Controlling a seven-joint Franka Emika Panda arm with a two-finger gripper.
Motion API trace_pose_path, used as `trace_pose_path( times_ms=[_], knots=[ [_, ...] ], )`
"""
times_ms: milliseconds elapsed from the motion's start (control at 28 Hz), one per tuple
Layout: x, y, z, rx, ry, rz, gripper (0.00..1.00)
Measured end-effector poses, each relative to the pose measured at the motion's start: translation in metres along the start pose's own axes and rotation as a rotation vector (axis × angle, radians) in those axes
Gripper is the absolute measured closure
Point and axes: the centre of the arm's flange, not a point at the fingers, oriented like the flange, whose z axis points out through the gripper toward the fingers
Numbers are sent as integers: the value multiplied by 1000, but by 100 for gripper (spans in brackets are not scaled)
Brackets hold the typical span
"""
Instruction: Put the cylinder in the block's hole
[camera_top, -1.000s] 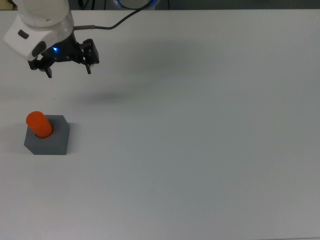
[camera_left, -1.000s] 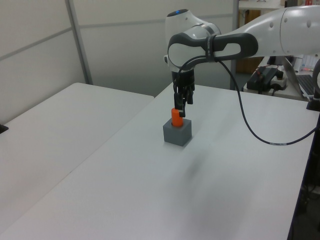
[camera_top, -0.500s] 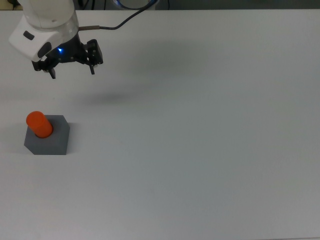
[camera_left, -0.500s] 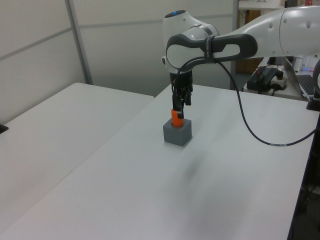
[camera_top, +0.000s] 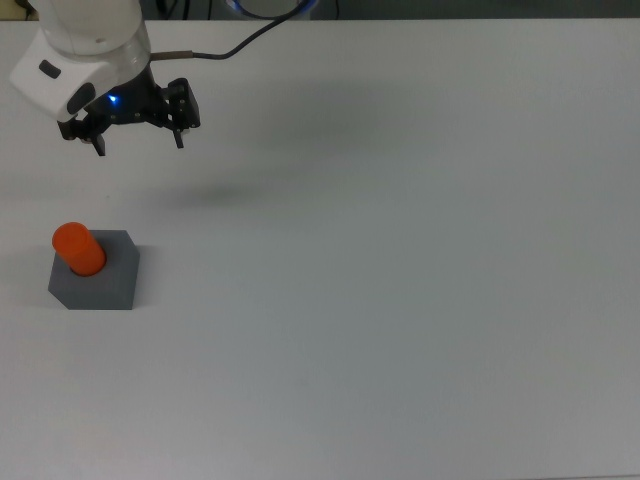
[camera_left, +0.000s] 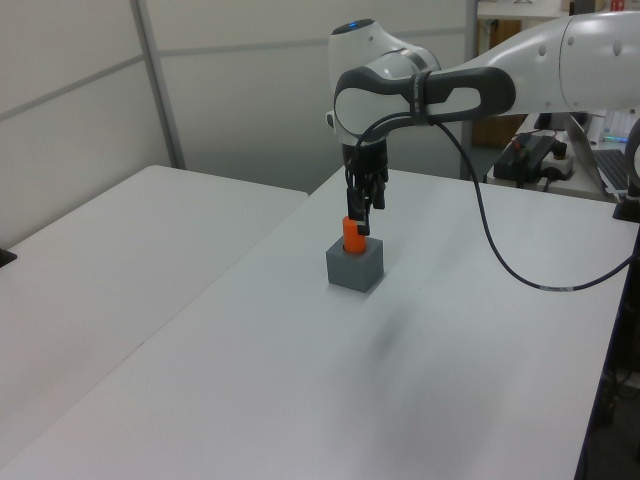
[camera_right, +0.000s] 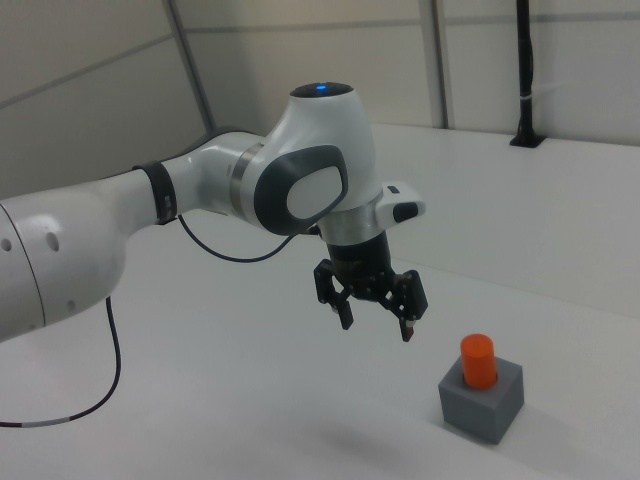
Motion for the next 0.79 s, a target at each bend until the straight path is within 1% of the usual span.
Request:
trace_pose_path(
  times_ms=[786],
  knots=[
    [-3,8,0,-1,-1,13,0]
  ],
)
